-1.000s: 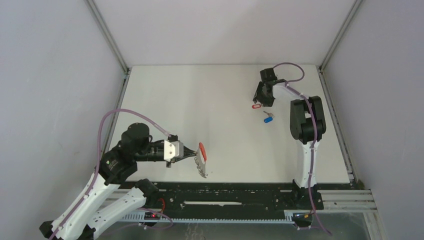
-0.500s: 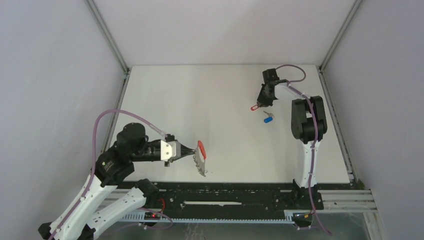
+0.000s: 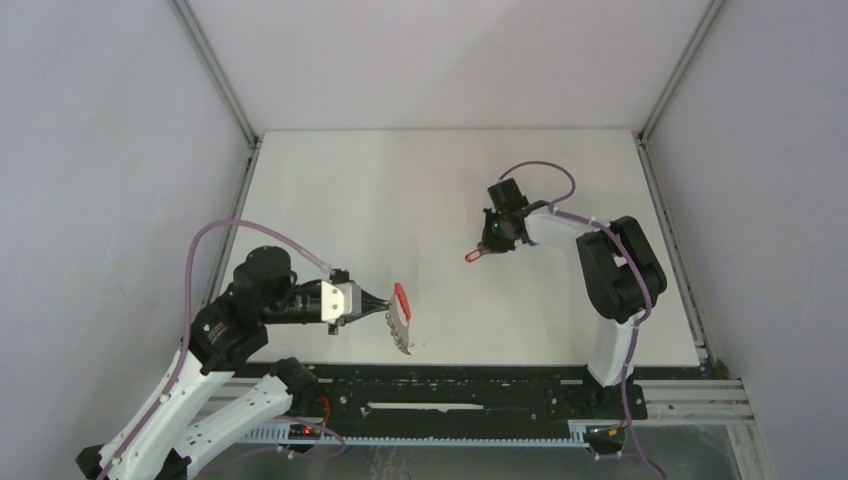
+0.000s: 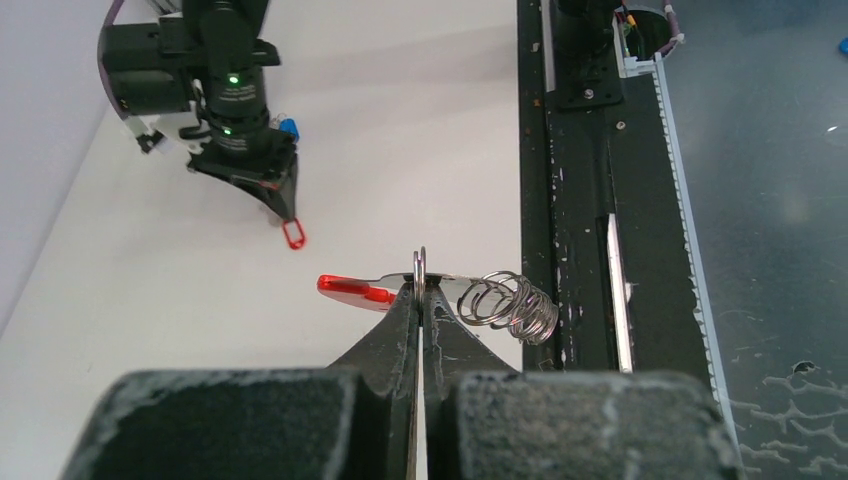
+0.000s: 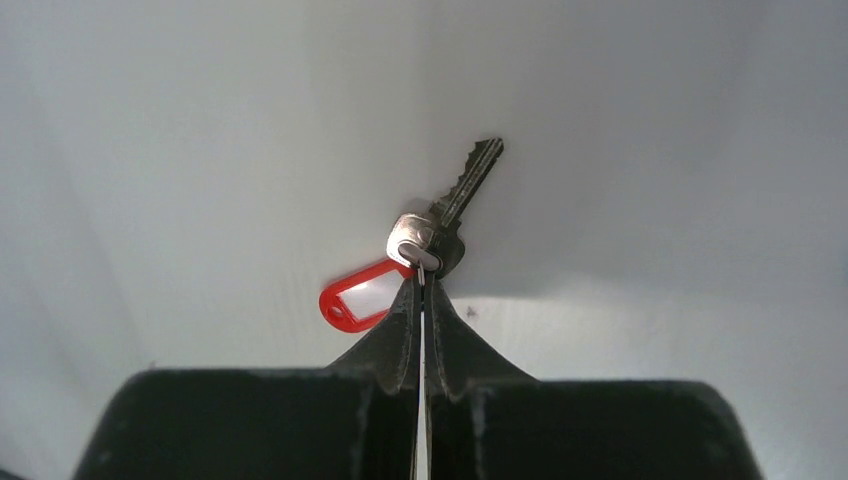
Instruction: Put the keys on the keyring
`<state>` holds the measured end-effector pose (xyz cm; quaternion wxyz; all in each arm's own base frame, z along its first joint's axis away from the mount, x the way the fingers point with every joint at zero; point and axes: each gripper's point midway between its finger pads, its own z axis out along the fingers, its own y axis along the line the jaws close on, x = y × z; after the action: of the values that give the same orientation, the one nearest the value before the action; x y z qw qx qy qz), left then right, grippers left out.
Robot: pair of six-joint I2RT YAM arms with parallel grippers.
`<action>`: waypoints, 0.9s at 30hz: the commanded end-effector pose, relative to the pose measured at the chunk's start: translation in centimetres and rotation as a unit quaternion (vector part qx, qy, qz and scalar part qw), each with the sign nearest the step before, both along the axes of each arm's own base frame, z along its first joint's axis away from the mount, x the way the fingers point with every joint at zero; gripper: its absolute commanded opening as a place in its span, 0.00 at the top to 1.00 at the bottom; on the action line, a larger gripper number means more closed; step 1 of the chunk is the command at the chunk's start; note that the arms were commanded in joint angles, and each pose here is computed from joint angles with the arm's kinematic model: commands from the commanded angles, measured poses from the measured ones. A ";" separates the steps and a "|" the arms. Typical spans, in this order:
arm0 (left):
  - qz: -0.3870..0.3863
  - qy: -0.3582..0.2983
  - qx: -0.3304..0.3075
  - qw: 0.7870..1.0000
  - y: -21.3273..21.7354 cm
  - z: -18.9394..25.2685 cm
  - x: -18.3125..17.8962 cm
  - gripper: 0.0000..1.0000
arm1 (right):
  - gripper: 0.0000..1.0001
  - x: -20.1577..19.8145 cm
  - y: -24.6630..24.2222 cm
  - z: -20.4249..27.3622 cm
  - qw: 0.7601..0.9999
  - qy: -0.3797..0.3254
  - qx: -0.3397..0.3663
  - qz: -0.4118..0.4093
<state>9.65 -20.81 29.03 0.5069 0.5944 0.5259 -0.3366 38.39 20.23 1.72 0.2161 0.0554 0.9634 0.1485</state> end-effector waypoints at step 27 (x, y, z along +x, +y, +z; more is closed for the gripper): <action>-0.018 0.006 -0.021 1.000 -0.4 2.0 -0.8 1.00 | 0.52 -14.2 6.3 8.7 0.937 -0.223 0.040 0.266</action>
<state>9.35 -21.05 28.63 0.4907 0.5925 0.5335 -0.3513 22.37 25.84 5.51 0.2675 -0.2199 0.9134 0.2138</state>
